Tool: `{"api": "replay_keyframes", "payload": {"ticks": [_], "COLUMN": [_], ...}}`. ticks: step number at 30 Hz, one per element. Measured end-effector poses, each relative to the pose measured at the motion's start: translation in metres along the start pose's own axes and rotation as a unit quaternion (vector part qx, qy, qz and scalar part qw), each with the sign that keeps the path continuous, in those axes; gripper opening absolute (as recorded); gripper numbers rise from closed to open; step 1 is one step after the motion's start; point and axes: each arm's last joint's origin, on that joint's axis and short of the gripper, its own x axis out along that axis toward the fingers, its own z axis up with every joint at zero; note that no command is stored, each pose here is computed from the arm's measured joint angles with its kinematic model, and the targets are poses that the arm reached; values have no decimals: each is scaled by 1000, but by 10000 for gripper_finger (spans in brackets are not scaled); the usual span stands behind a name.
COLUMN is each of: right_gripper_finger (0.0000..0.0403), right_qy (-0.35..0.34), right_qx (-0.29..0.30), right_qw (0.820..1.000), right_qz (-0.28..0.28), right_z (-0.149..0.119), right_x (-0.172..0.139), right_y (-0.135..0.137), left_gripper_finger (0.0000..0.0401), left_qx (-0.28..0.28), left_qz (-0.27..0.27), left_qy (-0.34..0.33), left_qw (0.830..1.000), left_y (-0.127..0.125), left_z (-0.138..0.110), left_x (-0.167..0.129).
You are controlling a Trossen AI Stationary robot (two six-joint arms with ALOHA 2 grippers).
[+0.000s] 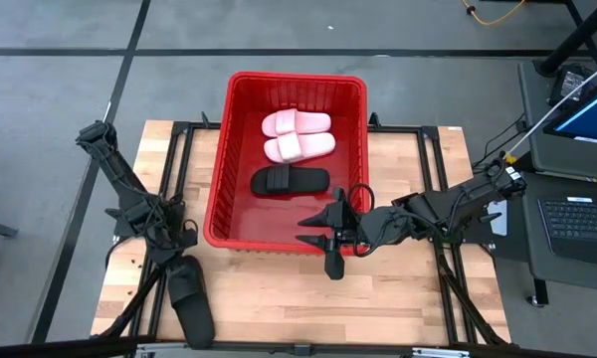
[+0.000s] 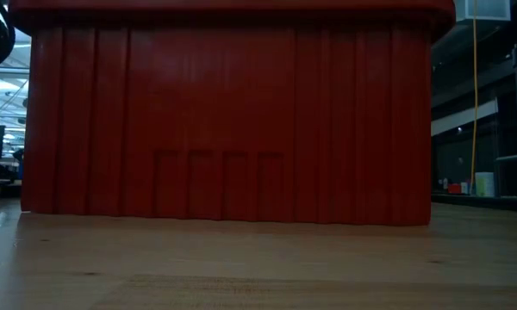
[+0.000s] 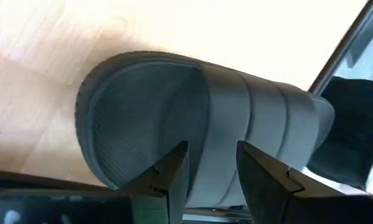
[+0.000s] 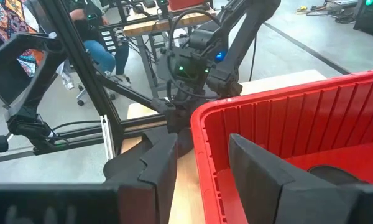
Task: Pick and place slides into bin
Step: Put the black slide into the bin
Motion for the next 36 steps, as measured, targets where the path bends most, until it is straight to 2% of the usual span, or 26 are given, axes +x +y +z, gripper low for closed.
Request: {"api": "replay_keyframes", "payload": {"ticks": [6, 12, 20, 31, 36], "right_gripper_finger": [145, 145, 145, 145, 145], "right_qy": [0, 0, -8, -10, -10], "right_qx": [1, 3, 7, 8, 8], "right_qw": [1000, 1000, 1000, 1000, 1000], "right_qz": [0, 0, 3, 3, 3], "right_z": [0, 0, 2, 2, 2], "right_x": [0, 0, 0, 0, 0], "right_y": [0, 0, 1, 1, 1], "left_gripper_finger": [128, 128, 128, 127, 127], "left_qx": [14, 6, 14, 4, 26], "left_qz": [-8, 18, -10, -10, -13], "left_qy": [-10, -12, -7, -11, -11], "left_qw": [1000, 1000, 1000, 1000, 1000], "left_y": [1, 5, 0, 0, -1], "left_z": [0, 1, 0, 0, 0], "left_x": [-3, -3, -3, -3, -3]}}
